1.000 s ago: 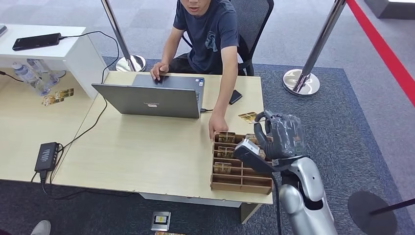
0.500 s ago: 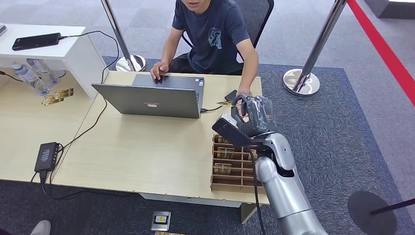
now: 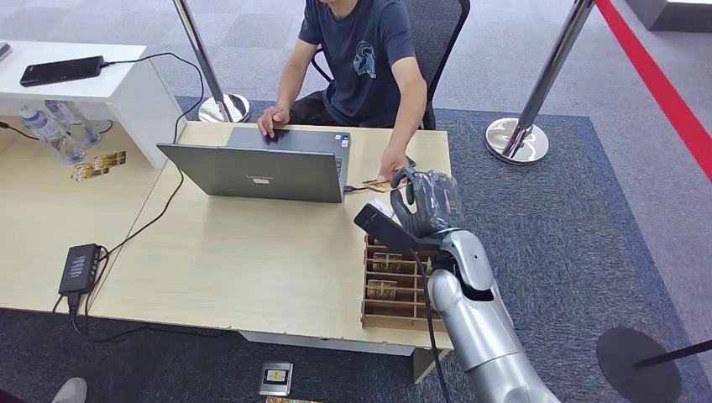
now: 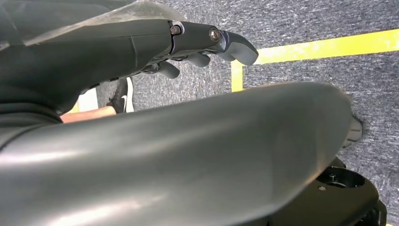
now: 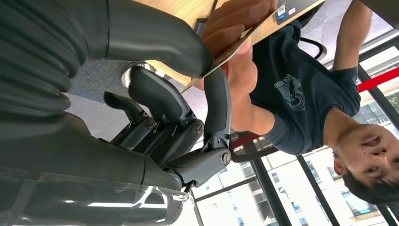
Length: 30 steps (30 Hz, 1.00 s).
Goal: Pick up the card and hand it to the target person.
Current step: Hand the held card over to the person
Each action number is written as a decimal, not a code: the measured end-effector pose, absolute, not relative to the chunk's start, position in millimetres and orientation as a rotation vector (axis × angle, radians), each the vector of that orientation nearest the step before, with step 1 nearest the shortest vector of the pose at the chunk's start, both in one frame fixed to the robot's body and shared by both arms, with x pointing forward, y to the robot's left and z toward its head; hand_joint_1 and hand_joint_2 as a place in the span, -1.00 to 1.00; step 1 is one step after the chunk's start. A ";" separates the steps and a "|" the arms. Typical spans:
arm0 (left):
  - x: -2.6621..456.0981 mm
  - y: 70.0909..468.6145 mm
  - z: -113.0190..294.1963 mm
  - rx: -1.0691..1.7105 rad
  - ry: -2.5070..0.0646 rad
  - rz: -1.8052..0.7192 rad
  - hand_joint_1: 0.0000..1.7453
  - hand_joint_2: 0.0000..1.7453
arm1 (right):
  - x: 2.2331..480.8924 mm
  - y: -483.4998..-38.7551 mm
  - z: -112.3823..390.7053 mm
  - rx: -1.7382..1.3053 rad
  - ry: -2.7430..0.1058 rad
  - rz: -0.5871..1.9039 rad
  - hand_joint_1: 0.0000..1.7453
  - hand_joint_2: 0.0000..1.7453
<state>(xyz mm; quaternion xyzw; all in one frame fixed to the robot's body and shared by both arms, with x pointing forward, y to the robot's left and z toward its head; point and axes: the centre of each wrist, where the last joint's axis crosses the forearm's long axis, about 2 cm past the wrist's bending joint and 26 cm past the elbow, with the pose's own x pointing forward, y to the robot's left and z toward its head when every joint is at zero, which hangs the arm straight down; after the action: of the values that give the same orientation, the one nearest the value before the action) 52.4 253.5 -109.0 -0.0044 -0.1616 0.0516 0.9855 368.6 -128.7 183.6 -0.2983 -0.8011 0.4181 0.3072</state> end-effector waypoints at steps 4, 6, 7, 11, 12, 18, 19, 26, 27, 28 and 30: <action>52.2 253.9 -109.0 -0.008 -0.333 0.113 -1.00 -1.00 | 368.2 -127.8 184.0 -0.801 -2.127 1.097 -1.00 1.00; 52.1 254.1 -109.0 -0.008 -0.332 0.117 -1.00 -1.00 | 367.3 -127.1 185.1 -0.806 -2.139 1.081 -1.00 1.00; 52.0 254.2 -109.1 -0.008 -0.330 0.118 -1.00 -1.00 | 366.2 -126.9 185.6 -0.808 -2.147 1.071 -1.00 1.00; 51.6 254.4 -109.1 -0.007 -0.326 0.129 -1.00 -1.00 | 353.9 -128.0 186.4 -0.815 -2.181 1.011 -1.00 1.00; 51.3 254.5 -109.2 -0.006 -0.325 0.134 -1.00 -1.00 | 348.7 -129.2 186.3 -0.819 -2.191 0.988 -1.00 1.00; 49.8 254.1 -109.3 -0.004 -0.308 0.156 -1.00 -1.00 | 308.7 -150.5 181.6 -0.919 -2.237 0.804 -1.00 1.00; 49.6 253.8 -109.3 -0.004 -0.308 0.157 -1.00 -1.00 | 300.7 -155.6 180.2 -0.940 -2.239 0.770 -1.00 1.00; 48.3 251.2 -109.3 -0.008 -0.276 0.152 -1.00 -1.00 | 230.6 -198.6 170.9 -1.125 -2.152 0.534 -1.00 1.00; 47.8 250.8 -109.3 -0.007 -0.269 0.151 -1.00 -1.00 | 221.6 -204.7 170.1 -1.141 -2.130 0.500 -1.00 1.00; 47.3 250.6 -109.4 -0.006 -0.264 0.151 -1.00 -1.00 | 212.7 -210.8 168.9 -1.155 -2.105 0.466 -1.00 1.00; 46.7 250.1 -109.4 -0.005 -0.255 0.151 -1.00 -1.00 | 196.9 -222.5 165.6 -1.174 -2.051 0.411 -1.00 1.00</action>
<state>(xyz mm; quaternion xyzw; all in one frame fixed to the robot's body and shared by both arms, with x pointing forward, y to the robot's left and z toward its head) 46.7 250.1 -109.4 -0.0025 -0.1272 0.0755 0.9890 196.9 -222.5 165.6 -0.4560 -0.7968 0.1598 0.3628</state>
